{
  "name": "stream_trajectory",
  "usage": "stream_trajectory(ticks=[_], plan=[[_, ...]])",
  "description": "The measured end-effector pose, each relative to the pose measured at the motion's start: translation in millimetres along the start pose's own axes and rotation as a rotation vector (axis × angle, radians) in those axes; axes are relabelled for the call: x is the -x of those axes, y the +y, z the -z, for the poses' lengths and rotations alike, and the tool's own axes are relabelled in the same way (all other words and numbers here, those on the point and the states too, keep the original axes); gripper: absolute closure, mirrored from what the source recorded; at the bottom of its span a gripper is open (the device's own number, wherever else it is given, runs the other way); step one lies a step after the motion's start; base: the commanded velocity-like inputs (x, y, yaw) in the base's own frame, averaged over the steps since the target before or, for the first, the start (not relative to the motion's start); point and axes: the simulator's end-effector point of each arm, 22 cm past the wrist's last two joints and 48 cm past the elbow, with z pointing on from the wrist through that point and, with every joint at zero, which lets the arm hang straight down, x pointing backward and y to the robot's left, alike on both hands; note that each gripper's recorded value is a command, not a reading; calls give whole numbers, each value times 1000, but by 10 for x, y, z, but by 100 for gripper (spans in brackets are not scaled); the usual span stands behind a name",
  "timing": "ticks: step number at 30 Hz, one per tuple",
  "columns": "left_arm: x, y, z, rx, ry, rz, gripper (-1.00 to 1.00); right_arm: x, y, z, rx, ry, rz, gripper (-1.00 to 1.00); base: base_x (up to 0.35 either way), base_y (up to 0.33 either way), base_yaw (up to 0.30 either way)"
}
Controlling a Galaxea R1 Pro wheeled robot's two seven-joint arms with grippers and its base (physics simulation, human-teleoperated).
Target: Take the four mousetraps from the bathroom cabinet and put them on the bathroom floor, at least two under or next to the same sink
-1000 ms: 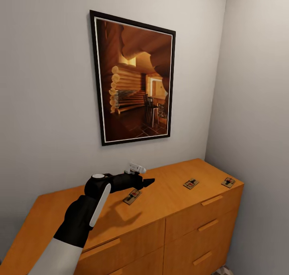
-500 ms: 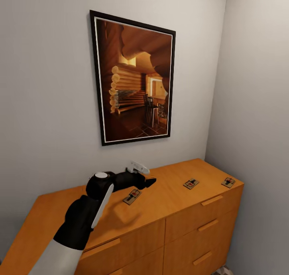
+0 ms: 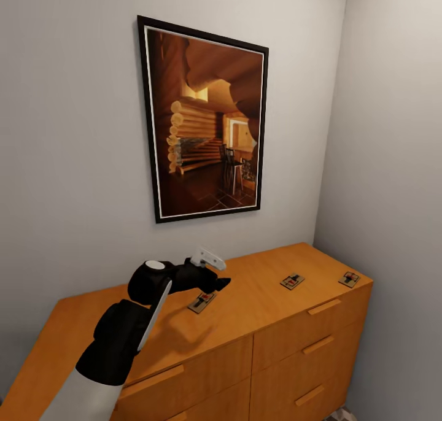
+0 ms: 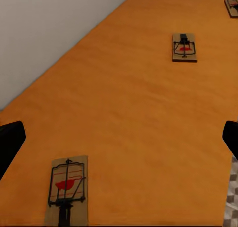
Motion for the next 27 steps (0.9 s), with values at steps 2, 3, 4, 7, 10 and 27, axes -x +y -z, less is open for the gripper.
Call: stream_trajectory(ticks=[2,3,4,7,10,27], plan=[[1,7,7,2,2,0,-100,0,0,0,0,0,0,100,0,0,0],[-2,13,11,4,4,0,-100,0,0,0,0,0,0,100,0,0,0],[-3,15,13,5,5,0,-100,1,3,0,1,0,0,100,0,0,0],[-11,34,21,8,9,1,-100,1,10,0,2,0,0,100,0,0,0],[-42,85,35,15,16,0,-100,-1,4,0,1,0,0,100,0,0,0],[-200,450,258,-36,21,75,-100,-6,-8,1,0,1,1,100,0,0,0]])
